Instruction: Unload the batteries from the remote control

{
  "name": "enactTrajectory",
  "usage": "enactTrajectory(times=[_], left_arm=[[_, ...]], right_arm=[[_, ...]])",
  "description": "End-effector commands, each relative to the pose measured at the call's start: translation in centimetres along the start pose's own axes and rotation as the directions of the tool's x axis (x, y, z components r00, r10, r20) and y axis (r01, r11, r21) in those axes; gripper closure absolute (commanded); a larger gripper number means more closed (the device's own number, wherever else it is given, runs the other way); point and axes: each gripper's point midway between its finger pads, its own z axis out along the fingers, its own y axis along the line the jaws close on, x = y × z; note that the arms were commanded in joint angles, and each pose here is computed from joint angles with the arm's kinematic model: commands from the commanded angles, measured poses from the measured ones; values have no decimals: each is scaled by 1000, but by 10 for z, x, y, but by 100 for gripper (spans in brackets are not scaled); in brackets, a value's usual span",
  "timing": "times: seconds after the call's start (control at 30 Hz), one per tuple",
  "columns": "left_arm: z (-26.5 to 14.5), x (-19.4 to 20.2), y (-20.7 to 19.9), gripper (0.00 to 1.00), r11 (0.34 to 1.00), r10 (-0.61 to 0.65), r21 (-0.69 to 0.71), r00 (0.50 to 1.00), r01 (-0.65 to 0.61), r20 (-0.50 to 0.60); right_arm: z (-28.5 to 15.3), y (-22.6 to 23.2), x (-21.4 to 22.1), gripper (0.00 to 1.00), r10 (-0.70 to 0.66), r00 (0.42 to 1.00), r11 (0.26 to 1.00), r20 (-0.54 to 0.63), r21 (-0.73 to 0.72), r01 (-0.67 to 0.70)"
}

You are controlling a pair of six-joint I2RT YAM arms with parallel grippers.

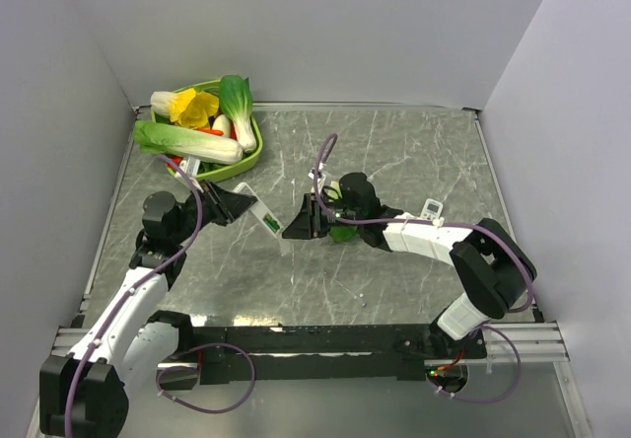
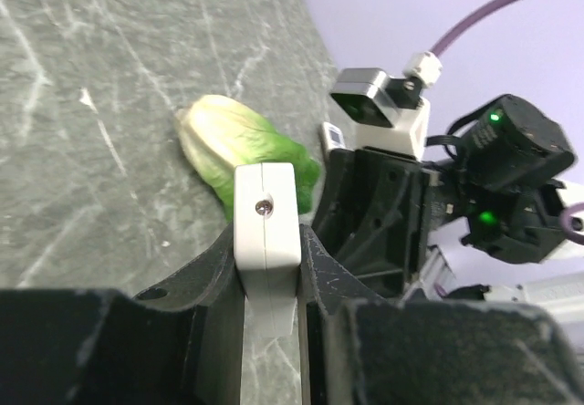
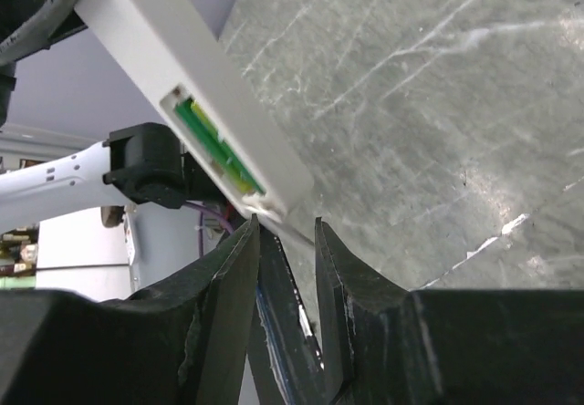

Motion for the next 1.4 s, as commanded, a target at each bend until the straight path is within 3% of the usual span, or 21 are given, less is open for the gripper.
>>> enactTrajectory(times=[0.0,0.17,0.23,0.3,0.57,0.8,0.97,1.1,1.23,1.33,1.37], left_arm=[[1,-21,7,99,996,56,-70,996,-51,70],[2,-20,51,99,956,28,-292,999,-15,40],[-2,-11,75,99,908,-27,-419,1000,21,-9],[1,5,86,99,895,-72,-445,994,27,-83],[24,52,78,98,960,-179,-257,947,109,-267],[48,97,86,79,959,-267,-196,887,205,-378],[67,116,95,72,960,-264,-209,857,187,-443],[74,127,107,59,960,-258,-229,836,163,-485],[77,132,124,49,946,-266,-300,829,125,-492],[79,129,126,25,943,-260,-314,833,110,-488],[80,124,126,9,942,-250,-321,844,98,-475]], right_arm=[[3,-9,2,61,-15,1000,999,-6,30,15],[-1,-18,-2,60,-11,1000,996,6,91,10],[-5,-25,-2,60,-7,1000,990,12,143,5],[-11,-22,-9,59,-37,999,986,36,165,31],[-36,-16,-10,54,-134,990,966,54,229,118],[-60,-16,-13,50,-194,977,938,87,308,159],[-84,-11,-26,47,-271,953,900,138,388,199],[-104,-19,-34,45,-296,939,862,175,473,184],[-124,-25,-41,36,-308,932,821,192,549,158],[-143,-35,-52,26,-321,919,753,229,650,101],[-151,-44,-49,23,-308,925,722,223,688,75]])
